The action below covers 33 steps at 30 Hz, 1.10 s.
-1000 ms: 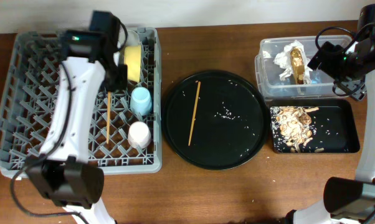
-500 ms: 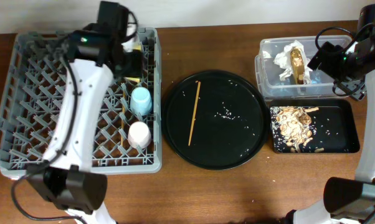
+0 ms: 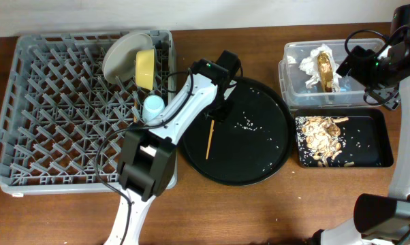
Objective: Sort waste into correct bins and load items into the dishwasher rack
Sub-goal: 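Grasp the remaining chopstick with the left gripper, then place the second chopstick into the dish rack with the left gripper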
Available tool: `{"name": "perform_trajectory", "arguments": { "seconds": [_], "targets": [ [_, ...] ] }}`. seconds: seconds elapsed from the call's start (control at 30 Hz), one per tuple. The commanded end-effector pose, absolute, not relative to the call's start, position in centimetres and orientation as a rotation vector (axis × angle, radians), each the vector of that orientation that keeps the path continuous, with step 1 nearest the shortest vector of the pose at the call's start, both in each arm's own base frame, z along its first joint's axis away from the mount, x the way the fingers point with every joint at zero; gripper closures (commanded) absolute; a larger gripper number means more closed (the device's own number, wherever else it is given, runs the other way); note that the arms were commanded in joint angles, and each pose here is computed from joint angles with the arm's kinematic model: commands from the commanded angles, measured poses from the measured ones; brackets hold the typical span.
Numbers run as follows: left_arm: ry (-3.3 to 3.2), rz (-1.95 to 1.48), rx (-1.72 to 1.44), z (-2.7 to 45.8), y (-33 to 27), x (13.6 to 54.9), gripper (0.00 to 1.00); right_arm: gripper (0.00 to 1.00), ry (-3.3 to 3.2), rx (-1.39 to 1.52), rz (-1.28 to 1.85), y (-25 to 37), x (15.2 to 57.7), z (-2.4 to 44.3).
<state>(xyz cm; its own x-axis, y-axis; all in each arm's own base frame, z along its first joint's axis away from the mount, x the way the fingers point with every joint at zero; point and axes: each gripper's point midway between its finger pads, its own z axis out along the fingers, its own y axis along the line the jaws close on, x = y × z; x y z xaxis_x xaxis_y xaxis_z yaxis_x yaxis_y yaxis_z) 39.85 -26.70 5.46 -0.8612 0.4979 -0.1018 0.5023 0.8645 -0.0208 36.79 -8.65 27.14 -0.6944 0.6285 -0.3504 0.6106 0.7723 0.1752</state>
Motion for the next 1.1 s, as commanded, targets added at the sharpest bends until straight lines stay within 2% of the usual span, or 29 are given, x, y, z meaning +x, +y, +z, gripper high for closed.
{"name": "perform_trajectory", "arguments": {
  "seconds": [0.0, 0.27, 0.3, 0.37, 0.43, 0.53, 0.6, 0.73, 0.87, 0.97, 1.07],
  "targets": [
    [2.956, 0.023, 0.791, 3.6, -25.9, 40.4, 0.5, 0.01, 2.57, 0.952, 0.047, -8.9, 36.8, 27.1],
    [2.958, 0.065, 0.885, -0.1, -25.9, 40.9, 0.52, 0.02, 2.57, 0.952, 0.047, -8.9, 36.8, 27.1],
    [2.954, 0.063, 0.884, -0.1, -26.0, 41.0, 0.59, 0.02, 2.57, 0.952, 0.047, -8.9, 36.8, 27.1],
    [2.955, 0.064, 0.883, -0.1, -26.0, 41.0, 0.83, 0.02, 2.57, 0.952, 0.047, -8.9, 36.8, 27.1],
    [2.955, 0.064, 0.883, -0.1, -26.0, 41.0, 0.99, 0.02, 2.57, 0.952, 0.047, -8.9, 36.8, 27.1],
    [2.953, 0.063, 0.879, 0.7, -26.0, 41.2, 1.0, 0.02, 2.57, 0.952, 0.047, -8.9, 36.8, 27.1],
    [2.923, 0.046, 0.854, 4.2, -26.2, 42.3, 1.0, 0.01, 2.57, 0.952, 0.047, -8.9, 36.8, 27.1],
    [2.746, -0.036, 0.708, 17.0, -24.9, 45.3, 1.0, 0.02, 2.57, 0.952, 0.047, -8.9, 36.8, 27.1],
    [2.532, -0.131, 0.543, 27.6, -21.4, 45.7, 1.0, 0.02, 2.57, 0.952, 0.047, -8.9, 36.8, 27.1],
    [2.417, -0.133, 0.444, 34.1, -18.0, 44.0, 1.0, 0.02, 2.57, 0.952, 0.047, -8.9, 36.8, 27.1],
    [2.411, -0.038, 0.337, 37.6, -13.4, 41.1, 1.0, 0.01, 2.57, 0.952, 0.047, -8.9, 36.8, 27.1]
  ]
}}
